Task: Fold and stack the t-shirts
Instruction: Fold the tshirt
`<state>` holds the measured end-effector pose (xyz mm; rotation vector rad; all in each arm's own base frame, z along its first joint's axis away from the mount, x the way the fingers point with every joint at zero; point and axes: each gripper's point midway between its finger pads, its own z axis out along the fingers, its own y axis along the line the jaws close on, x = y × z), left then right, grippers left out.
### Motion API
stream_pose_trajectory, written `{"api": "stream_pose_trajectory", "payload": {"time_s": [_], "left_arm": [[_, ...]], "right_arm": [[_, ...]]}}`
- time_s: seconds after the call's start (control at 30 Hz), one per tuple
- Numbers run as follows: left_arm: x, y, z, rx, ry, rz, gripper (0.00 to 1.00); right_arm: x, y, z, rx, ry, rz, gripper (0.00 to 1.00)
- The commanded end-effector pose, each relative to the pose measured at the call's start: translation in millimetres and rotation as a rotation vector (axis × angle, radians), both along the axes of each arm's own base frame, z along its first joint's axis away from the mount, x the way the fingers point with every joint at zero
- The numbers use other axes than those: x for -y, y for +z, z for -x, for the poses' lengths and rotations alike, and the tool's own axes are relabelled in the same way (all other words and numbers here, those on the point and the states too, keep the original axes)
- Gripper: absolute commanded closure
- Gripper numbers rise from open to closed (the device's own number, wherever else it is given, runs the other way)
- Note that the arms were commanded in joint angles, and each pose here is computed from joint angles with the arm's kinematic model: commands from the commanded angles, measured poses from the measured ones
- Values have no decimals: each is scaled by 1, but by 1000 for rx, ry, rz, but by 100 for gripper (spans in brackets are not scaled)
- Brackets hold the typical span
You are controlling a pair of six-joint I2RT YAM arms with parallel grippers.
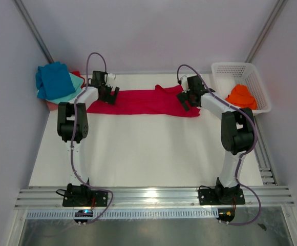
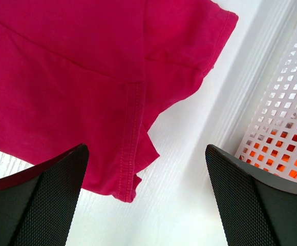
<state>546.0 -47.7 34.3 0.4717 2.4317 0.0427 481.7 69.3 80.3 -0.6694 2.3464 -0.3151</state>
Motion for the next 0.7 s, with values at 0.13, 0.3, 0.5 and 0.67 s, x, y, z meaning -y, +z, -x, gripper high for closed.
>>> {"api": "stream_pose_trajectory", "payload": {"time_s": [0.13, 0.3, 0.5, 0.67], "left_arm": [[-19, -3, -9, 6, 72, 39, 1], [-13, 4, -12, 6, 61, 108, 1], [-4, 37, -9, 44, 36, 156, 1], [-6, 70, -4, 150, 14, 143, 1]], "right_arm": [[12, 29, -11, 83, -66, 16, 1], [7, 32, -8, 97, -47, -14, 1], [-8, 40, -17, 128, -4, -81, 1], [-24, 49, -25, 235, 54, -160, 1]]}}
